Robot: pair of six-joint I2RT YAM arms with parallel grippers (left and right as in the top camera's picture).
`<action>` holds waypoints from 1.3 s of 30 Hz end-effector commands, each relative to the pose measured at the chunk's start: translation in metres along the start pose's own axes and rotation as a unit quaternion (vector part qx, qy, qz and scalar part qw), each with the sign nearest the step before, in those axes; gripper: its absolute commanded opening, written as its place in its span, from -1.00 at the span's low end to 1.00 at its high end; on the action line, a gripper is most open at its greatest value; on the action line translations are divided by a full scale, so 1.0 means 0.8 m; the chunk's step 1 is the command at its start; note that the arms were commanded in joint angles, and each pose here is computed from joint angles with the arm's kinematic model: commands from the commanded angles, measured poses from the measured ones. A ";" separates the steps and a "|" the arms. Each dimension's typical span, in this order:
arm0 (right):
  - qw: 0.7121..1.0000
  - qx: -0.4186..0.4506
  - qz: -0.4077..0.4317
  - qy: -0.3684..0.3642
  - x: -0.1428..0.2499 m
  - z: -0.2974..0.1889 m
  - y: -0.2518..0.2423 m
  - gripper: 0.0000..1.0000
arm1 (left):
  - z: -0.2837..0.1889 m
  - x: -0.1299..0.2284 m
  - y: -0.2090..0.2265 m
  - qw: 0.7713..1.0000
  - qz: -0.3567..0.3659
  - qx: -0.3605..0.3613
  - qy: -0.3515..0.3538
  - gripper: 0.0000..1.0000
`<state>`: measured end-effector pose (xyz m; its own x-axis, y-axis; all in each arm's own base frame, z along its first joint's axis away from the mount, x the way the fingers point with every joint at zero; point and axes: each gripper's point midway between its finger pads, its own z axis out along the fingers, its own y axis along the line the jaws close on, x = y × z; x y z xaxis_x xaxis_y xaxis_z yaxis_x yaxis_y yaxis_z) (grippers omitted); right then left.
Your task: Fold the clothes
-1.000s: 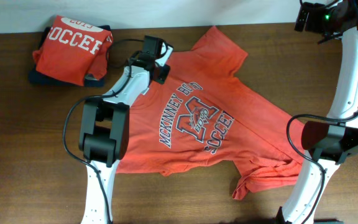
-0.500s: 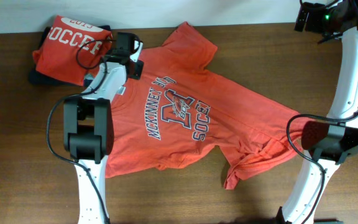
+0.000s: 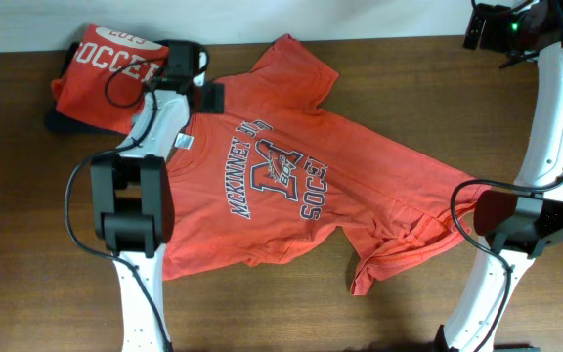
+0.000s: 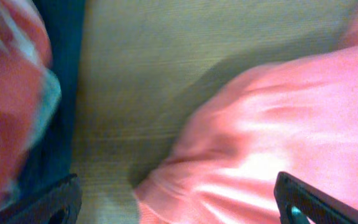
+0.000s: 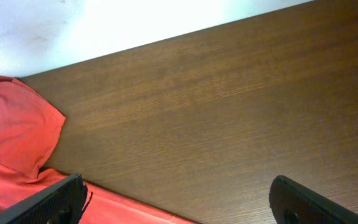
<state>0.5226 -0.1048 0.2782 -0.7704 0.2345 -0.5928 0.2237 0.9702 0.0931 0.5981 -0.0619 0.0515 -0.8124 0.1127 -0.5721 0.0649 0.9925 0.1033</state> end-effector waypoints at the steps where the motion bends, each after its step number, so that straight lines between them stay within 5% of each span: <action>1: 1.000 0.004 0.004 0.006 0.003 0.005 -0.004 0.97 | -0.155 -0.115 -0.026 0.991 -0.001 0.028 -0.130 0.98; 10: 1.000 0.004 0.004 0.006 0.003 0.005 -0.004 0.97 | -0.271 -0.111 -0.034 0.990 0.014 0.041 -0.134 0.98; 15: 0.993 -0.085 0.077 0.033 0.015 0.002 0.036 0.97 | -0.280 -0.098 -0.032 0.992 0.017 0.040 -0.115 0.98; 21: 0.990 -0.066 0.062 0.104 0.060 -0.003 0.028 0.97 | -0.277 -0.084 -0.031 0.995 0.020 0.040 -0.093 0.98; 22: 0.990 -0.066 0.050 0.117 0.068 -0.005 0.027 0.83 | -0.277 -0.084 -0.031 0.995 0.020 0.040 -0.093 0.98; 25: 0.983 -0.064 0.038 0.165 0.097 -0.012 0.026 -0.79 | -0.277 -0.084 -0.031 0.995 0.020 0.040 -0.093 0.98; 26: 0.982 -0.064 0.038 0.173 0.102 -0.009 0.026 -0.92 | -0.277 -0.084 -0.031 0.995 0.020 0.040 -0.093 0.98; 32: 0.965 -0.064 0.052 0.251 0.149 0.021 0.034 -0.92 | -0.277 -0.084 -0.031 0.995 0.020 0.040 -0.093 0.98; 39: 0.896 -0.028 0.088 0.434 0.280 0.063 0.022 -0.92 | -0.277 -0.084 -0.031 0.995 0.020 0.040 -0.093 0.98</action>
<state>0.4109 -0.0453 0.1364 -0.9373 0.3211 0.1353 0.3439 0.9150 0.2110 0.5223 -0.1055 0.2715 -0.6797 0.1610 -0.7156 0.1543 0.9852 0.0750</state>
